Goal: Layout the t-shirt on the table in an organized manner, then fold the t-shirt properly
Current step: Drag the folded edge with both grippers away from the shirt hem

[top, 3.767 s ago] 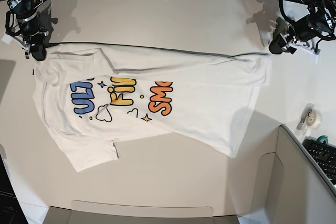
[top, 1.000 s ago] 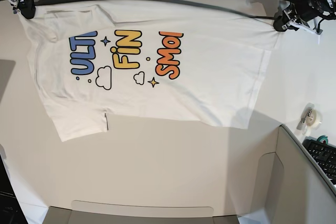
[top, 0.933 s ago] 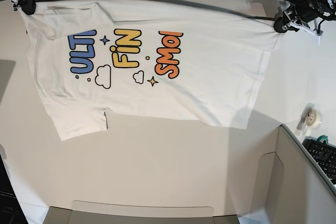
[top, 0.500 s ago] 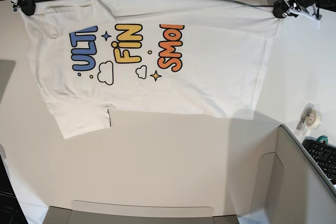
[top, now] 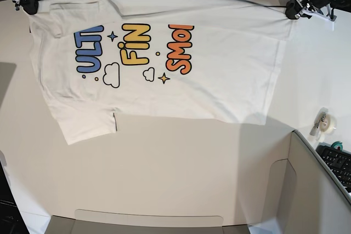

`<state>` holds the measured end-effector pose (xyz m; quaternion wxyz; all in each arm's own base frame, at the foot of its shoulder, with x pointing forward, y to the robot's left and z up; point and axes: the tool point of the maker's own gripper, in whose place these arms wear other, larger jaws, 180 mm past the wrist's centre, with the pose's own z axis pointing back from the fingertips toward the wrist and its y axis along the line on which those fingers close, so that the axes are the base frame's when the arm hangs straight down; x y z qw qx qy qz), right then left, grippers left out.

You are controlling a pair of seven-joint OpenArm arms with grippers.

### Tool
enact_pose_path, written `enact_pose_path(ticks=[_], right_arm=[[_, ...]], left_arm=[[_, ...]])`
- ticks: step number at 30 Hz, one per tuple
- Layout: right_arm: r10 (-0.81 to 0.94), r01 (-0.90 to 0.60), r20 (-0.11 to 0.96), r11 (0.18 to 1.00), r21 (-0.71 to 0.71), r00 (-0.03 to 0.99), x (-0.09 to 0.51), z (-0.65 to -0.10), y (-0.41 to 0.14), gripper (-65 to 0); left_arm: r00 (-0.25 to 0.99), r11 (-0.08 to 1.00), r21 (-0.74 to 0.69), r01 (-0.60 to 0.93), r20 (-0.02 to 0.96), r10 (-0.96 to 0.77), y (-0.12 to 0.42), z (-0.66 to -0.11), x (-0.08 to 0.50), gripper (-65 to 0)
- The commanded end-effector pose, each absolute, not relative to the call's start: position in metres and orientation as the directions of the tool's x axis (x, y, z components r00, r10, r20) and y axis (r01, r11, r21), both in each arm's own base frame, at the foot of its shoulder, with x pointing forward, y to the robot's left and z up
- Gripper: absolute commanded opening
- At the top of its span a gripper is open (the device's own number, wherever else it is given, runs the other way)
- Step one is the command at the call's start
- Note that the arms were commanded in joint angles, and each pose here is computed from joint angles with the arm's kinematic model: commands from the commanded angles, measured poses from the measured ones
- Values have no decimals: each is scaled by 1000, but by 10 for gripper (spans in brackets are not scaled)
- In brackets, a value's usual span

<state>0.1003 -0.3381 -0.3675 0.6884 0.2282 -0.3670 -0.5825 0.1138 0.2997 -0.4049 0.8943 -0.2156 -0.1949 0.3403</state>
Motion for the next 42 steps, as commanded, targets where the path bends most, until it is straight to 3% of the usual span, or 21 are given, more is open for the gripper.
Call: enact_pose_path(ticks=[1,6,24,29,37,42], right_arm=[[-961,626,274,242,742,47,101,-358,-347,-529],[-960,637,276,241,732,45,95,-359,-348,-506],[-955,674,289,256,693,67,75,-358,-352,-504],[-955,672,287,259,693,72,76,-359,-351,-500],[-951,672,298,275,688,83,77,-356,-355,-303],[-954,660,289,270,701,83,71,-350,-355,-307]], left_arm=[[686,691,-507,-516,239,687,309,-397,118,-558],[686,690,-507,-517,237,688,309,-397,117,-431],[643,632,-522,-573,192,741,310,-398,100,-421],[650,635,-522,-569,187,737,309,-398,100,-388],[647,634,-521,-571,189,739,310,-397,99,-385],[629,625,-518,-584,198,751,316,-395,97,-385]])
